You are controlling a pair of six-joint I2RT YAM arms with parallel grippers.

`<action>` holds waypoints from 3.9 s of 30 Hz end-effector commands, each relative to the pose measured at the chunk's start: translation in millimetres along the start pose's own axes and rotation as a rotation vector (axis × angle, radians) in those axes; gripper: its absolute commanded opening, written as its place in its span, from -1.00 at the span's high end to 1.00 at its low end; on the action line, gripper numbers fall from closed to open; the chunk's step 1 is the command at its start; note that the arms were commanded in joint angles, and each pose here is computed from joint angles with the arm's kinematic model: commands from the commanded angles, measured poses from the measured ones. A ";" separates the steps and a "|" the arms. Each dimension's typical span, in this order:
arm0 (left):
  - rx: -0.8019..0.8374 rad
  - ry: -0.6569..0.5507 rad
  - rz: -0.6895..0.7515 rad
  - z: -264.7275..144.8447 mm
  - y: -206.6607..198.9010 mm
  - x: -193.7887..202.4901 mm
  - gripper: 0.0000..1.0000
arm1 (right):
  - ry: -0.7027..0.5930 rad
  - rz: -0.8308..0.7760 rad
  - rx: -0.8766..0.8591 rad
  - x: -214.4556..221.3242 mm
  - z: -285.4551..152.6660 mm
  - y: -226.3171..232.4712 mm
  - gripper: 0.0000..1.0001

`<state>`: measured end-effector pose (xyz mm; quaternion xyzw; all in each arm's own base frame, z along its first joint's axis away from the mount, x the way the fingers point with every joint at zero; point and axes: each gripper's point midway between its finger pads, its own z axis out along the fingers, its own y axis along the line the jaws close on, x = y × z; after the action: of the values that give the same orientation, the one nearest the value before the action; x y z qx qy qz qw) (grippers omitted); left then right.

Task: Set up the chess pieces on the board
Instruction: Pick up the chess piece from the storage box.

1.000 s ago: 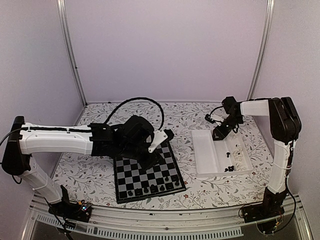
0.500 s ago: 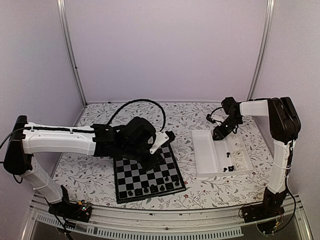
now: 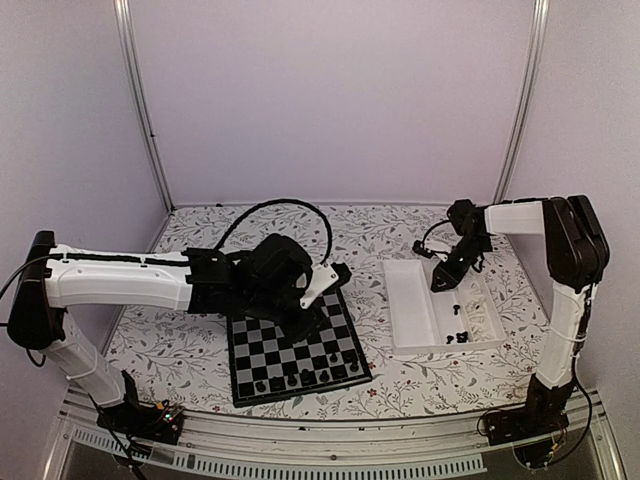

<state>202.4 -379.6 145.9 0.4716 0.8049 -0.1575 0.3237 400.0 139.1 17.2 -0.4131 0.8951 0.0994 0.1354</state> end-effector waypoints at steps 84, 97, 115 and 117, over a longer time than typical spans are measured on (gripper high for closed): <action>0.098 0.024 -0.017 20.6 -16.7 5.8 0.18 | 0.196 0.082 -0.026 53.5 -1.4 45.6 0.34; 0.108 0.028 -0.013 23.1 -18.5 8.4 0.18 | 0.161 0.043 0.033 56.9 -23.6 19.9 0.45; 0.247 -0.321 -0.406 21.5 6.0 -90.4 0.08 | -0.201 -0.423 0.062 -9.3 -104.0 93.6 0.44; 0.317 -0.370 -0.444 21.8 4.2 -107.0 0.07 | -0.249 -0.483 0.052 -21.0 -113.5 112.4 0.44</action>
<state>232.8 -428.6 157.4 0.3483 0.8197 -0.3135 0.3294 322.7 156.7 109.9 -0.5408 0.8093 0.0678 0.2192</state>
